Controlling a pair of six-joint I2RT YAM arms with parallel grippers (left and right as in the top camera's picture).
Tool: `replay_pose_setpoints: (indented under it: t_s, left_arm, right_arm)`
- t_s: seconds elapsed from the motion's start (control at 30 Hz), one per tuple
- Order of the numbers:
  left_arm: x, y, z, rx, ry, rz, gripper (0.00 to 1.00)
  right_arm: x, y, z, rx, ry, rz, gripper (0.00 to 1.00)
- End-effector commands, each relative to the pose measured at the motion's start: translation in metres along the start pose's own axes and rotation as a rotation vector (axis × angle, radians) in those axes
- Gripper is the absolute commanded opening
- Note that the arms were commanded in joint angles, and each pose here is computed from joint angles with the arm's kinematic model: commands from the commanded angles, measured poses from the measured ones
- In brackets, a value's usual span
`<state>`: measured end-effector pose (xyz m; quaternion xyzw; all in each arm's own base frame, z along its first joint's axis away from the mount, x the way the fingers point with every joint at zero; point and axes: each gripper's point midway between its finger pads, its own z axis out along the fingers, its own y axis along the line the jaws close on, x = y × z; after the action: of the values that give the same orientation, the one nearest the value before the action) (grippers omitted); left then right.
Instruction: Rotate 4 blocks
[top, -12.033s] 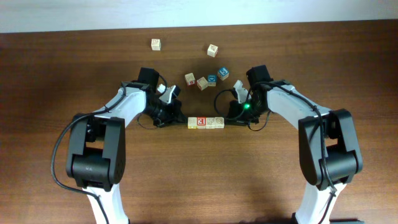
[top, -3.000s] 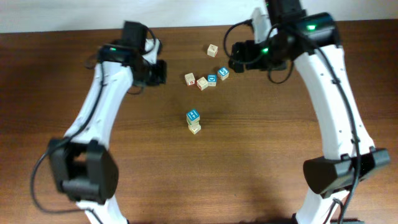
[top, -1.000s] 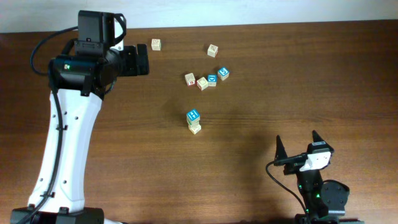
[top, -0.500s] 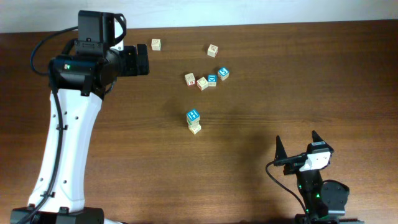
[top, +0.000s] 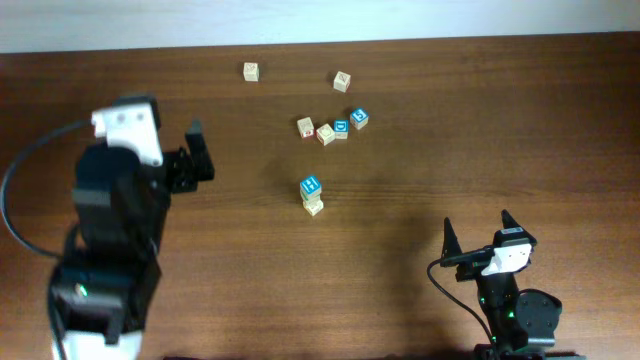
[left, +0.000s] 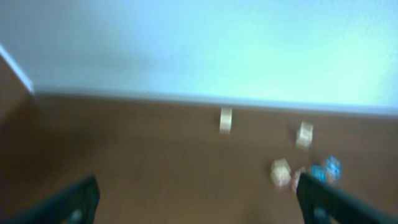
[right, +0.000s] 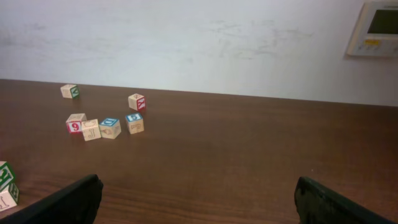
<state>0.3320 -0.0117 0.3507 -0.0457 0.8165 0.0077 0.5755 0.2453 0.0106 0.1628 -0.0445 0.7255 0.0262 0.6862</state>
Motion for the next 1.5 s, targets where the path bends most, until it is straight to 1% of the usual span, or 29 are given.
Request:
replay_pose_setpoints:
  t_s: [0.0,0.03,0.1,0.13,0.17,0.27,0.37,0.5,0.53,0.67,1.47]
  left_arm:
    - [0.062,0.019,-0.007,-0.036,-0.046,-0.001,0.99]
    - [0.082,0.022,-0.012,-0.035,-0.062,-0.004,1.0]
    - [0.108,0.026,-0.017,-0.035,-0.095,0.041,0.99]
    - [0.124,0.028,-0.021,-0.036,-0.139,0.103,0.99]
    - [0.13,0.029,-0.023,-0.039,-0.18,0.139,0.99]
    - [0.148,0.031,-0.026,-0.045,-0.264,0.182,0.99]
    - [0.173,0.037,-0.023,-0.058,-0.302,0.173,0.99]
    - [0.197,0.04,-0.018,-0.069,-0.312,0.202,0.99]
    - [0.207,0.04,-0.016,-0.067,-0.279,0.212,0.99]
    - [0.206,0.036,-0.016,-0.043,-0.282,0.224,0.99]
    - [0.206,0.036,-0.016,-0.044,-0.282,0.225,0.99]
  right_arm:
    - [0.003,0.0,0.0,-0.001,0.004,-0.002,0.98]
    - [0.003,0.0,0.0,-0.001,0.004,-0.002,0.98]
    - [0.003,0.0,0.0,-0.001,0.004,-0.002,0.98]
    - [0.003,0.0,0.0,-0.001,0.004,-0.002,0.98]
    - [0.003,0.0,0.0,-0.001,0.004,-0.002,0.98]
    - [0.003,0.0,0.0,-0.001,0.004,-0.002,0.98]
    - [0.003,0.0,0.0,-0.001,0.004,-0.002,0.98]
    - [0.003,0.0,0.0,-0.001,0.004,-0.002,0.98]
    - [0.003,0.0,0.0,-0.001,0.004,-0.002,0.98]
    - [0.003,0.0,0.0,-0.001,0.004,-0.002,0.98]
    - [0.003,0.009,0.001,-0.036,0.005,-0.005,0.98]
